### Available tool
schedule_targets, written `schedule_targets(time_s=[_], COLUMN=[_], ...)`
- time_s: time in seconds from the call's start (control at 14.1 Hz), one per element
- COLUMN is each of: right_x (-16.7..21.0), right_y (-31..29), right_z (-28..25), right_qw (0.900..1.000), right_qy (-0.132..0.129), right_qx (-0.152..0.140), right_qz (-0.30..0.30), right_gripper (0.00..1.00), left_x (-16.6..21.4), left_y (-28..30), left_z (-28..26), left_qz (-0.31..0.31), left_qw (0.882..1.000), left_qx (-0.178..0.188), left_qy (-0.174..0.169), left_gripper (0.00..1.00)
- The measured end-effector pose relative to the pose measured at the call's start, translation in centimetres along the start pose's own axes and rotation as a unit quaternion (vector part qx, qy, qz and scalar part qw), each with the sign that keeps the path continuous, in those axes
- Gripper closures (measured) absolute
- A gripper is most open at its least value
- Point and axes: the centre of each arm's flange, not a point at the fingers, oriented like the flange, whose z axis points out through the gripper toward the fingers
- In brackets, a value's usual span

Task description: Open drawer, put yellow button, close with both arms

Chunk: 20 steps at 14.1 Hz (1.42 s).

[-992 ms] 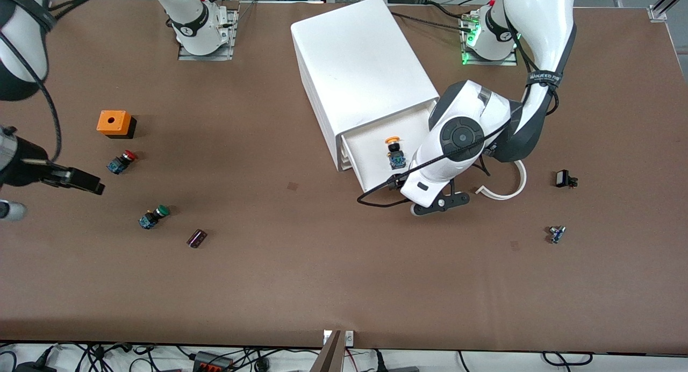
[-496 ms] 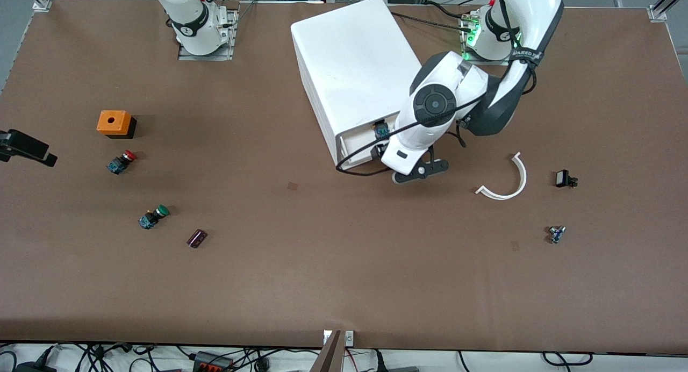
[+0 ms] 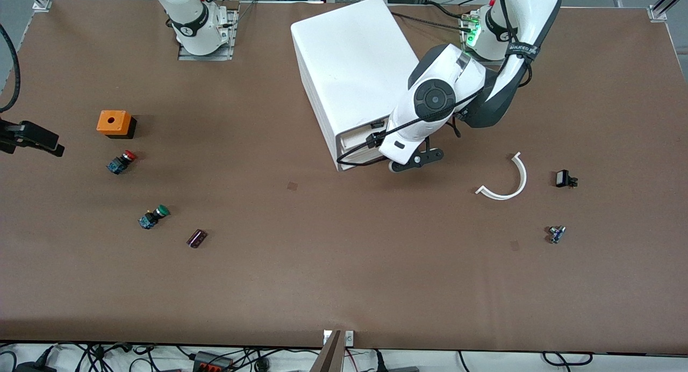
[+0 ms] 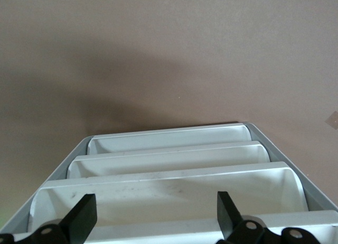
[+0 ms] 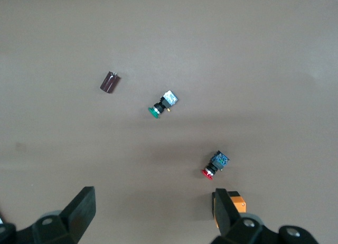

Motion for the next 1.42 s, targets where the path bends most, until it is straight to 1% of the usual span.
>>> schedule_targets(time_s=[0.21,0.43,0.57,0.64,0.71,0.85,0.92,0.99,1.13,1.42], right_x=[-1.7,-3.0,-3.1,-3.1,-3.1,-3.1,-3.1,-3.1,-3.1,-3.1], right_y=[0.1,0.2,0.2,0.2,0.2,0.1,0.1,0.1,0.1,0.0], right_z=[0.7,0.6,0.6,0.6,0.6,0.6,0.6,0.7,0.7,0.7], right_qw=[1.000,1.000,1.000,1.000,1.000,1.000,1.000,1.000,1.000,1.000], right_qy=[0.007,0.005,0.004,0.004,0.004,0.003,0.003,0.003,0.002,0.002], right_qx=[0.001,0.002,0.002,0.001,0.001,0.001,0.001,0.001,0.001,0.001], right_qz=[0.000,-0.002,-0.003,-0.003,-0.004,-0.004,-0.004,-0.004,-0.004,-0.005], right_gripper=[0.00,0.00,0.00,0.00,0.00,0.00,0.00,0.00,0.00,0.00], left_x=[-0.4,0.0,0.7,1.4,2.5,5.7,7.4,8.8,11.3,15.3], left_y=[0.2,-0.1,-0.6,-1.1,-1.9,-4.4,-6.0,-7.7,-11.5,-20.8], left_z=[0.2,0.0,-0.4,-1.1,-2.2,-5.6,-7.6,-9.3,-12.4,-18.4], left_qz=[0.003,0.000,-0.005,-0.003,0.009,0.035,0.045,0.057,0.087,0.141], left_qw=[1.000,1.000,1.000,1.000,1.000,0.997,0.995,0.993,0.990,0.983], left_qx=[0.000,-0.001,-0.005,-0.008,-0.006,0.003,0.001,0.003,0.009,0.020], left_qy=[-0.002,-0.003,-0.002,0.005,0.023,0.075,0.092,0.102,0.113,0.112], left_gripper=[0.00,0.00,0.00,0.00,0.00,0.00,0.00,0.00,0.00,0.00])
